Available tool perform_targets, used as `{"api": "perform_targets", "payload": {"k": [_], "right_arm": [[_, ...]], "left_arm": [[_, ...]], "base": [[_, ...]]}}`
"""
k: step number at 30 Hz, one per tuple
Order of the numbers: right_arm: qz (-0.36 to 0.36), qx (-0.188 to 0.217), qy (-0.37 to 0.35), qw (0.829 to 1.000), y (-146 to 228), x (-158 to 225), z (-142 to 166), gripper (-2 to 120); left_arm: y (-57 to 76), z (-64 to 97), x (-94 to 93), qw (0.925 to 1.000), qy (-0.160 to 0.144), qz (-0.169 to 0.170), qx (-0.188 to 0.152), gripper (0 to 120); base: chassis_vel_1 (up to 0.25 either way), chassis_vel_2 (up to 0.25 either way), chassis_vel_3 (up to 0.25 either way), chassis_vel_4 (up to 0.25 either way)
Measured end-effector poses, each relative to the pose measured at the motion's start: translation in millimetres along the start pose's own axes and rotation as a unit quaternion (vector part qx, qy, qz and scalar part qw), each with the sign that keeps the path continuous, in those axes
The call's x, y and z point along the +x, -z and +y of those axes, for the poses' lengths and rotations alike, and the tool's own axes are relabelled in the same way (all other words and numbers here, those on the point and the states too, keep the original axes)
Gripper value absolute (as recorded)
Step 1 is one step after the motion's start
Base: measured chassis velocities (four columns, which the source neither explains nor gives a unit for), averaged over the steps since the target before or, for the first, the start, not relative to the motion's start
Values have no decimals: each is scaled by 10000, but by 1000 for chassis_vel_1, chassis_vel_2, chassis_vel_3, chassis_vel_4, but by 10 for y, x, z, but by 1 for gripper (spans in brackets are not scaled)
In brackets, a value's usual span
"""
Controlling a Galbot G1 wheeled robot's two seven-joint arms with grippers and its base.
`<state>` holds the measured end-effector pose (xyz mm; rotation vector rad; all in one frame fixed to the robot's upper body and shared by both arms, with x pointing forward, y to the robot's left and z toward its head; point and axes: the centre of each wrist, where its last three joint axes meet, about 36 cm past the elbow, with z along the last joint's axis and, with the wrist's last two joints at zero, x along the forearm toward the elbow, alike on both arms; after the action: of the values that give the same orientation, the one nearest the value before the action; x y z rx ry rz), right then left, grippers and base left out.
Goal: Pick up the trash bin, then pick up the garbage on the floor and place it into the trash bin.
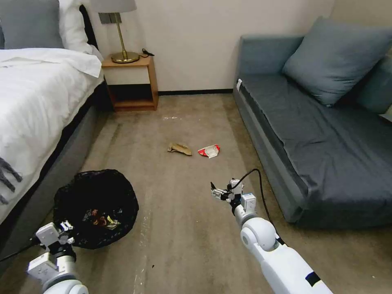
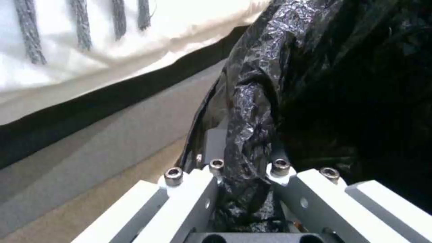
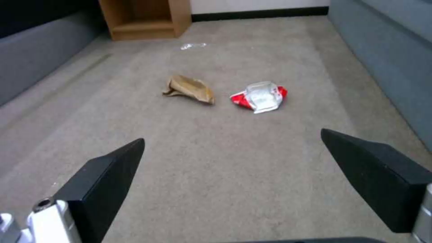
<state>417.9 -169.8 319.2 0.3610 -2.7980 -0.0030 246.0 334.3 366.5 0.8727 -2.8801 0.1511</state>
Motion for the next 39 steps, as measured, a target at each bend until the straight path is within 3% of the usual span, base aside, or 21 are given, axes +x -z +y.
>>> {"api": "perform_targets", "payload": {"k": [39], "right_arm": [[33,55,31,10000,-214,-28,96,100]], "left_arm": [[-212,112,-54,9999,125,47,-65,3]], "base": [[-98,99,103,-101]]}}
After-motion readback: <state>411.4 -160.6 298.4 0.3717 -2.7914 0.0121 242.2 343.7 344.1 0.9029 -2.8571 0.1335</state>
